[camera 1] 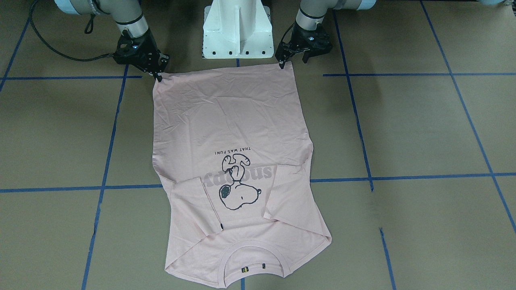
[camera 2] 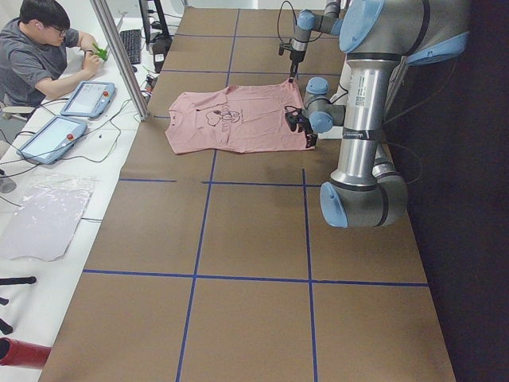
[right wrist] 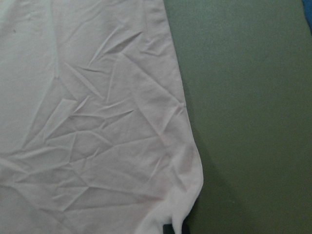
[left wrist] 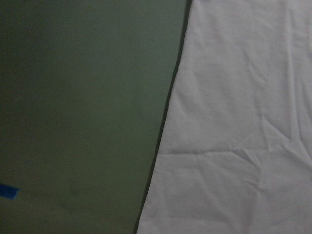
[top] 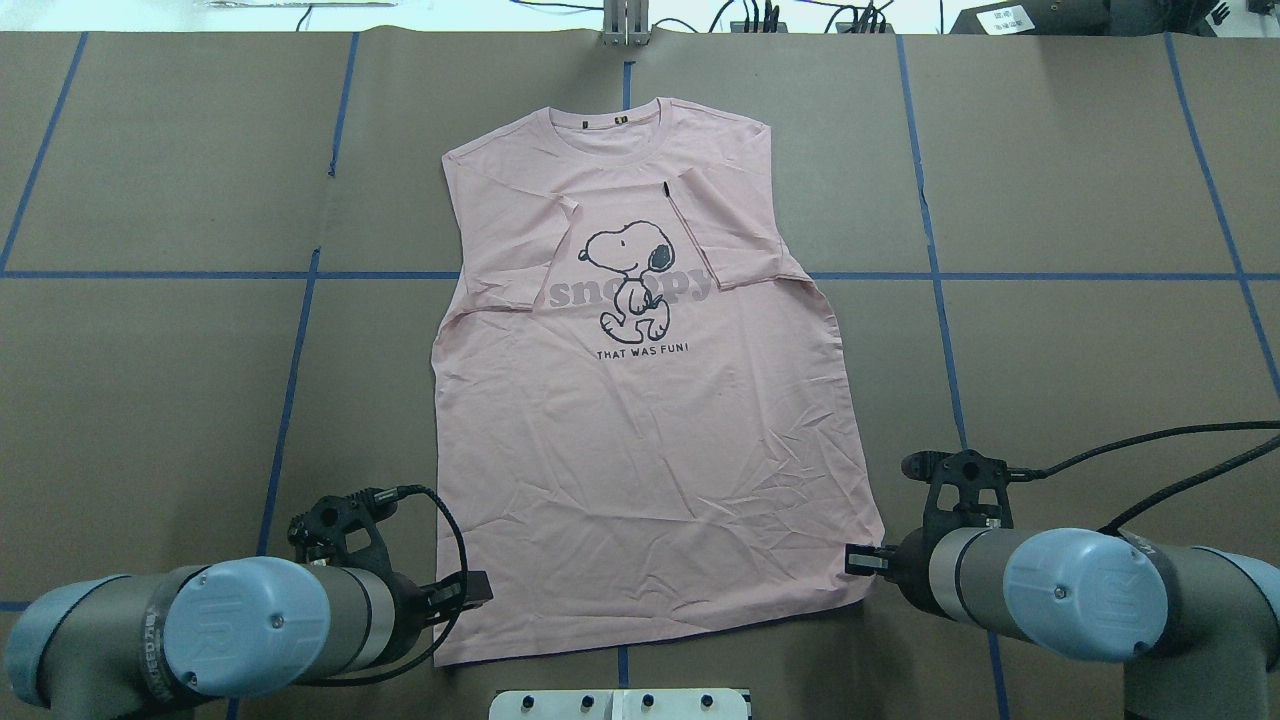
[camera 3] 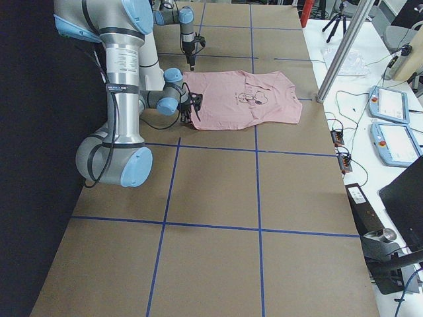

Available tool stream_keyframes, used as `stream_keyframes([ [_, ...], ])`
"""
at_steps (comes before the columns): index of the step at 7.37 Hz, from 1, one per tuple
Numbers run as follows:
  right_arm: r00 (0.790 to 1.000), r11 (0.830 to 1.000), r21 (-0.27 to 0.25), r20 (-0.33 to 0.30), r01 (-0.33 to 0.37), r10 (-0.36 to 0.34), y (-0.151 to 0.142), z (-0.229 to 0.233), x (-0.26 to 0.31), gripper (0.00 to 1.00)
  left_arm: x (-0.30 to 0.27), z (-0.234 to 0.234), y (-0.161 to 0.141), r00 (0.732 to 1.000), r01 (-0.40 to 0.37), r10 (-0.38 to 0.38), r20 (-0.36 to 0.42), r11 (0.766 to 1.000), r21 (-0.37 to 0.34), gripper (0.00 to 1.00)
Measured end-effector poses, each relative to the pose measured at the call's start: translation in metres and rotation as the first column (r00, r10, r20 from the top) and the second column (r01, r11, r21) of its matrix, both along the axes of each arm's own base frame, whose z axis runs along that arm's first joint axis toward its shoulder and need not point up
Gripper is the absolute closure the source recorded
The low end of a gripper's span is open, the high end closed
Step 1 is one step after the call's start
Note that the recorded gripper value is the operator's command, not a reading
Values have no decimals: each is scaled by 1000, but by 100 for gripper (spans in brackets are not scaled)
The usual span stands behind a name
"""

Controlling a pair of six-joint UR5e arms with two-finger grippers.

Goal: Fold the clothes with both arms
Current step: 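Grasp the hem corners with both grippers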

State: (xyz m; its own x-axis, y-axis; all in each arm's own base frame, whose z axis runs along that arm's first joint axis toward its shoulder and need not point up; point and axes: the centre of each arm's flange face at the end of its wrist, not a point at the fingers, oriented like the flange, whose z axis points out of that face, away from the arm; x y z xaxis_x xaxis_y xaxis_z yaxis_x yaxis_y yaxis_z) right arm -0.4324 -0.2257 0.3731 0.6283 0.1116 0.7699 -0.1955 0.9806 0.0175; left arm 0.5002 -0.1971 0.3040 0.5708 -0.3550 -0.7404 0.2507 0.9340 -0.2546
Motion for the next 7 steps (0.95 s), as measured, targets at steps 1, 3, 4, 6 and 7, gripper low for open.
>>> stream_keyframes([
  [1,1000,1000,0,1,0,0,0,0,0,100,5,1,6,1000,-4,4,11,1000,-8,6],
  [3,1000,1000,-1,1,-1,1,-1,0,0,100,16,6,8,1000,1,-1,27,1000,-7,6],
  [4,1000,1000,-2,2,0,0,-1,-1,0,100,22,8,8,999,4,-4,37,1000,-4,9],
  [6,1000,1000,-2,2,-2,2,-2,-1,2,100,29,11,11,999,-2,2,43,1000,-3,17],
  [7,1000,1000,-1,3,-4,4,-2,-2,3,100,30,12,14,999,-6,6,46,1000,-2,17],
])
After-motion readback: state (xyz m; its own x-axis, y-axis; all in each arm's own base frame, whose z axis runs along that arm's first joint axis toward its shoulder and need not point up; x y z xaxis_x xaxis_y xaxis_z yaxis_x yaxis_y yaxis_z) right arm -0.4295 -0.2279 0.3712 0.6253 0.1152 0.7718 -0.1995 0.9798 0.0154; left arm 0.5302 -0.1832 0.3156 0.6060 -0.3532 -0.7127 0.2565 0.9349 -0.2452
